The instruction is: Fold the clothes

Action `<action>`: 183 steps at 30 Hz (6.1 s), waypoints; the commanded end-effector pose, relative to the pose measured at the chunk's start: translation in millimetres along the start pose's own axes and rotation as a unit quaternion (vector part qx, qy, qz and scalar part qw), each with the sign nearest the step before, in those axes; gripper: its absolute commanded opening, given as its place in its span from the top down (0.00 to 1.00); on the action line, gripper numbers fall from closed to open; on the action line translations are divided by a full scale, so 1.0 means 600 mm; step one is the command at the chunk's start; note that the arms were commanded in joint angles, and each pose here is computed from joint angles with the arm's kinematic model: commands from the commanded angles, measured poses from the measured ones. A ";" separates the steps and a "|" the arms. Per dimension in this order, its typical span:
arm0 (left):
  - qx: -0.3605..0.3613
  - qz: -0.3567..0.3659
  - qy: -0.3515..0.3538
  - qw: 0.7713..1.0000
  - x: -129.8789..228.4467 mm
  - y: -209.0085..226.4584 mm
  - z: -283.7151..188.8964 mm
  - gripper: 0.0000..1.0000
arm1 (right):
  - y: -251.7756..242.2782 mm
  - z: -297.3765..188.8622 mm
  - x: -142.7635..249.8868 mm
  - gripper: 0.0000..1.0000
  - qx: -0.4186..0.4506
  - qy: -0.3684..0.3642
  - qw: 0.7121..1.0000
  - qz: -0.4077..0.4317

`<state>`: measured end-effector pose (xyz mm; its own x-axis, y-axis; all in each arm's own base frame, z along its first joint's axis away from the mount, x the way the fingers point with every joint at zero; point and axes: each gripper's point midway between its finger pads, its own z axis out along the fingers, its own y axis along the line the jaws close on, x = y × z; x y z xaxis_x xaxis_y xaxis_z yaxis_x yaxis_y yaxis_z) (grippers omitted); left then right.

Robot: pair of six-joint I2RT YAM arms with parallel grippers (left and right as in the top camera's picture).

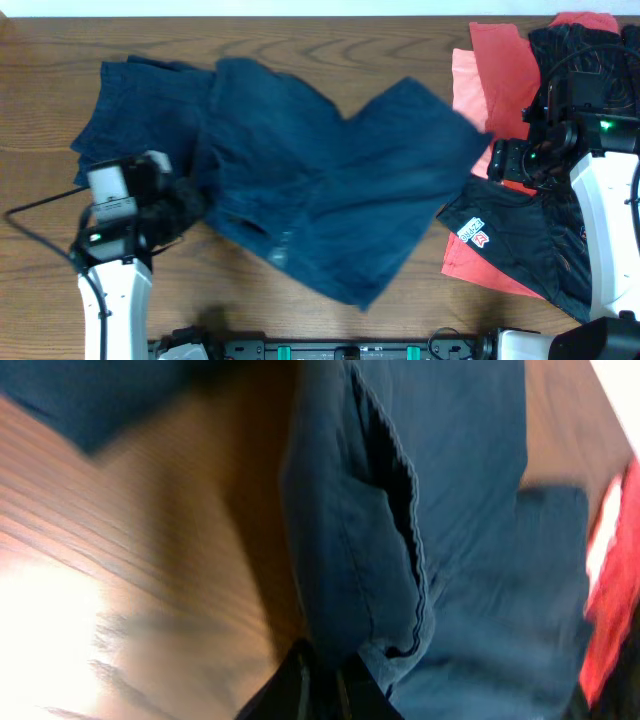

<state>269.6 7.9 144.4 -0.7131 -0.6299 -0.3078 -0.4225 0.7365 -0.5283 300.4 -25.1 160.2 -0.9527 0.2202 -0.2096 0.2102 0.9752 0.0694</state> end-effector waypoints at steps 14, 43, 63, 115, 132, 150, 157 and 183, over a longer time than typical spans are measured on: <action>0.077 -0.014 0.092 0.993 0.057 -0.049 -0.002 0.30 | 0.010 0.164 0.047 0.98 -0.040 0.066 0.997 -0.011; -0.067 0.076 0.354 0.930 0.317 -0.063 0.055 0.15 | -0.276 0.187 0.053 0.82 -0.039 0.042 0.929 0.365; -0.134 -0.111 0.349 0.921 0.423 0.003 0.117 0.10 | 0.067 0.166 0.004 0.39 -0.179 0.028 0.983 0.015; -0.219 -0.001 0.222 0.950 0.181 0.065 0.052 0.32 | 0.134 0.079 0.064 0.75 -0.100 0.016 0.993 -0.061; -0.207 0.001 0.210 0.956 0.172 0.057 0.061 0.30 | 0.331 0.173 -0.176 0.57 -0.224 -0.073 0.966 -0.110; -0.199 0.004 0.201 0.959 0.165 0.052 0.067 0.30 | 0.436 0.361 -0.198 0.59 -0.302 -0.047 0.950 -0.066; -0.199 0.004 0.201 0.959 0.165 0.052 0.067 0.30 | 0.443 0.377 -0.186 0.79 -0.281 -0.047 0.956 -0.073; -0.171 0.009 0.180 0.969 0.148 0.033 0.081 0.22 | 0.074 0.206 -0.177 0.62 0.031 0.014 0.998 0.050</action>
<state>222.8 -45.5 65.7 -0.8449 -0.5346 0.0178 -0.5263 0.8248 -0.2069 452.4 14.2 69.8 -0.9198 0.3380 -0.1995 0.3133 0.9384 0.1456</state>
